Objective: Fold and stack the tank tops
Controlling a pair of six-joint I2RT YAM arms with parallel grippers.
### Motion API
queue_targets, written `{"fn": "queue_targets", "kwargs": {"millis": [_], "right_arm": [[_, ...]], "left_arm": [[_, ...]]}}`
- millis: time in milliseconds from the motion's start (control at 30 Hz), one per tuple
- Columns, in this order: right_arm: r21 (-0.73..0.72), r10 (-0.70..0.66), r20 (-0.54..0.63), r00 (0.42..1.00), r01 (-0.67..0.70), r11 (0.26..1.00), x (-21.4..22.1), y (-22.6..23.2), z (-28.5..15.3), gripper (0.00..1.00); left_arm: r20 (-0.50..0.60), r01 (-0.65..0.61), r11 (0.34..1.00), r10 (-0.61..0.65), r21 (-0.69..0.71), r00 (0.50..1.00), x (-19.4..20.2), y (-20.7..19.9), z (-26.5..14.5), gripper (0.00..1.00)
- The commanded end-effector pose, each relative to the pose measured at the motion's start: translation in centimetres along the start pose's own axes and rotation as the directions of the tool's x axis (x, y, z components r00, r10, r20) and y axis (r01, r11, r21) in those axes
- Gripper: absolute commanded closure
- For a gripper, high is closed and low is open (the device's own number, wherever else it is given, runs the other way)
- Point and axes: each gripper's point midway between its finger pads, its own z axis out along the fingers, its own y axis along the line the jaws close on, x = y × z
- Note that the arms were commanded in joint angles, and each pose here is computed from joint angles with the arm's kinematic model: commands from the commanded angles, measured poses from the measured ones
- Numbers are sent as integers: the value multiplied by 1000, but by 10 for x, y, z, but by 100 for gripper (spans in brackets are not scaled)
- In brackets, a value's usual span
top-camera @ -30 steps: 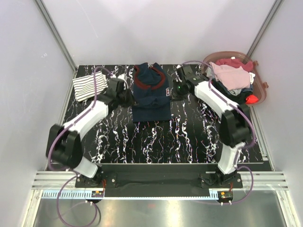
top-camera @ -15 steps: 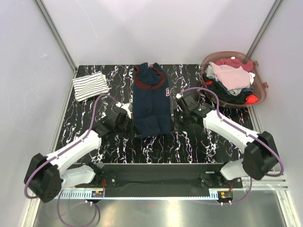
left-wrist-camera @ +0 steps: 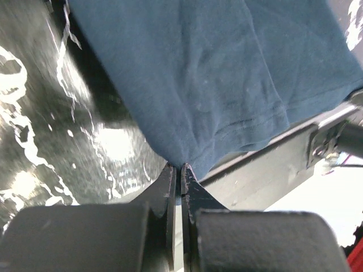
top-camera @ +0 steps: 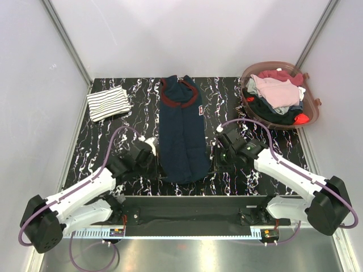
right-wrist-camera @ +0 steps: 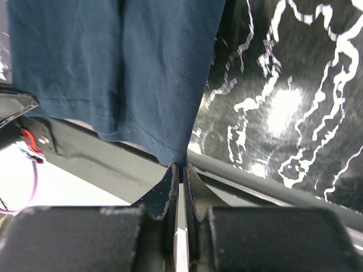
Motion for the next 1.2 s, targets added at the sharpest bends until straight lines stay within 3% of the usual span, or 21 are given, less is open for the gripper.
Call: {"fn": "queue_targets", "kwargs": {"millis": [0, 200, 467, 767, 1033, 1167], "right_arm": [[3, 21, -50, 999, -21, 1000, 19, -5, 4, 91], [33, 20, -119, 993, -16, 999, 41, -9, 21, 93], [93, -19, -29, 999, 22, 995, 15, -8, 20, 95], [194, -121, 151, 981, 91, 977, -48, 2, 10, 98], [281, -184, 223, 957, 118, 953, -104, 3, 14, 99], [252, -170, 291, 941, 96, 963, -149, 8, 11, 99]], "left_arm": [[-86, 26, 1000, -27, -12, 996, 26, 5, 4, 100], [-133, 26, 999, -32, -44, 991, 48, 9, 14, 100], [-128, 11, 998, -19, -65, 992, 42, 8, 21, 100], [-70, 0, 998, -4, -59, 998, 3, -4, 18, 100], [17, 43, 998, -43, -40, 999, -59, -10, 10, 100], [54, 51, 998, -49, -35, 997, -94, -11, 13, 100]]}}
